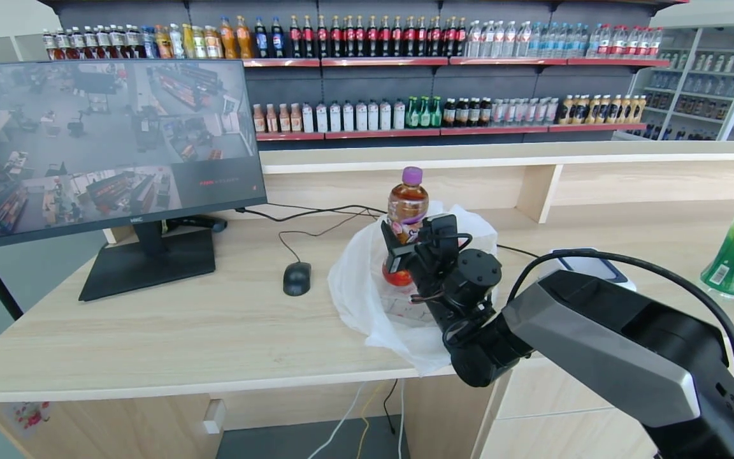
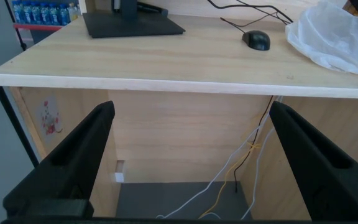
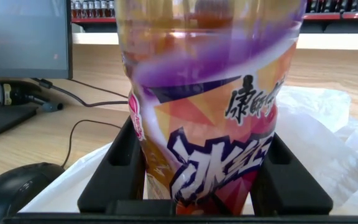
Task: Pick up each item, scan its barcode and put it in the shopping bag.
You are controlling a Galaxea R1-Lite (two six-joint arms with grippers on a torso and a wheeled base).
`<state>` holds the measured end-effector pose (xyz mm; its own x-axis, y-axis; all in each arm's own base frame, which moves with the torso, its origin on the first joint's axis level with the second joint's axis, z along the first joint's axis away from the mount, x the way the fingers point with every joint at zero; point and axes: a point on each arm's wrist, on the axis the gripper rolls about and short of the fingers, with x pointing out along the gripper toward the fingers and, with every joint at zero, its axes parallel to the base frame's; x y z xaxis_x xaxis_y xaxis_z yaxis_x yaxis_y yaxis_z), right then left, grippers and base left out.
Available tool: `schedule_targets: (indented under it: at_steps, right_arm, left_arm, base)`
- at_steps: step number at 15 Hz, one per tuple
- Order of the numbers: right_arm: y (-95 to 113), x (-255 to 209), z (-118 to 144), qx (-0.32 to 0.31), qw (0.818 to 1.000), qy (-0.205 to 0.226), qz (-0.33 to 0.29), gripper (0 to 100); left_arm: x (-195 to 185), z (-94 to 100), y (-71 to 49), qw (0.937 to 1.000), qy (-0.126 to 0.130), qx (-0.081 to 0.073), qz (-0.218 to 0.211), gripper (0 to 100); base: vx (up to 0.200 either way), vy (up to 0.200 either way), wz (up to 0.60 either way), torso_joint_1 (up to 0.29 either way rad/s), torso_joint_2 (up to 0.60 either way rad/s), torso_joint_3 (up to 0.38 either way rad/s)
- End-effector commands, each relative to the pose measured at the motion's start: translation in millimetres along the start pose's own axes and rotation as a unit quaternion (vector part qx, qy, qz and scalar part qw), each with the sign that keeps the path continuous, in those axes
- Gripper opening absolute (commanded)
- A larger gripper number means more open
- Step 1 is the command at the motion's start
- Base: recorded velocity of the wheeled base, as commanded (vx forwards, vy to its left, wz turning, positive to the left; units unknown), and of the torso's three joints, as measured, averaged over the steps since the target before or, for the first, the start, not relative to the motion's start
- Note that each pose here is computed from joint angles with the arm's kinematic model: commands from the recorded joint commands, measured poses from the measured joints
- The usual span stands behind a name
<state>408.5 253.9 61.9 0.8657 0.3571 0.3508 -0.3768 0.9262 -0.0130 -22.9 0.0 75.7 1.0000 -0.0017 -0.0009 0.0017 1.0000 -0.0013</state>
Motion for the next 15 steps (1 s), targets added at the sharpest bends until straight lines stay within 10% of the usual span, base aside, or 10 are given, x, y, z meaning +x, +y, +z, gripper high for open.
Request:
schedule_targets:
  at_steps: [1, 6, 7, 15]
  right_arm:
    - [0.8, -2.7, -10.3, -0.002, 1.0, 0.01, 0.001, 0]
    - [0.1, -2.1, -9.4, -0.002, 1.0, 0.009, 0.0, 0]
    - [0.1, -1.8, -9.1, -0.002, 1.0, 0.008, 0.0, 100]
    - [-1.0, 1.5, 2.2, 0.0, 1.0, -0.005, -0.002, 100]
  left_arm:
    - [-0.1, 0.1, 0.0, 1.0, 0.0, 0.0, 0.0, 100]
    - [-0.1, 0.1, 0.0, 1.0, 0.0, 0.0, 0.0, 100]
    - [0.1, -0.3, 0.0, 1.0, 0.0, 0.0, 0.0, 100]
    - [-0.1, 0.1, 0.0, 1.0, 0.0, 0.0, 0.0, 100]
  base:
    - [0.0, 0.0, 0.0, 0.0, 0.0, 0.0]
    - [0.0, 0.0, 0.0, 0.0, 0.0, 0.0]
    - [0.0, 0.0, 0.0, 0.0, 0.0, 0.0]
    - [0.0, 0.0, 0.0, 0.0, 0.0, 0.0]
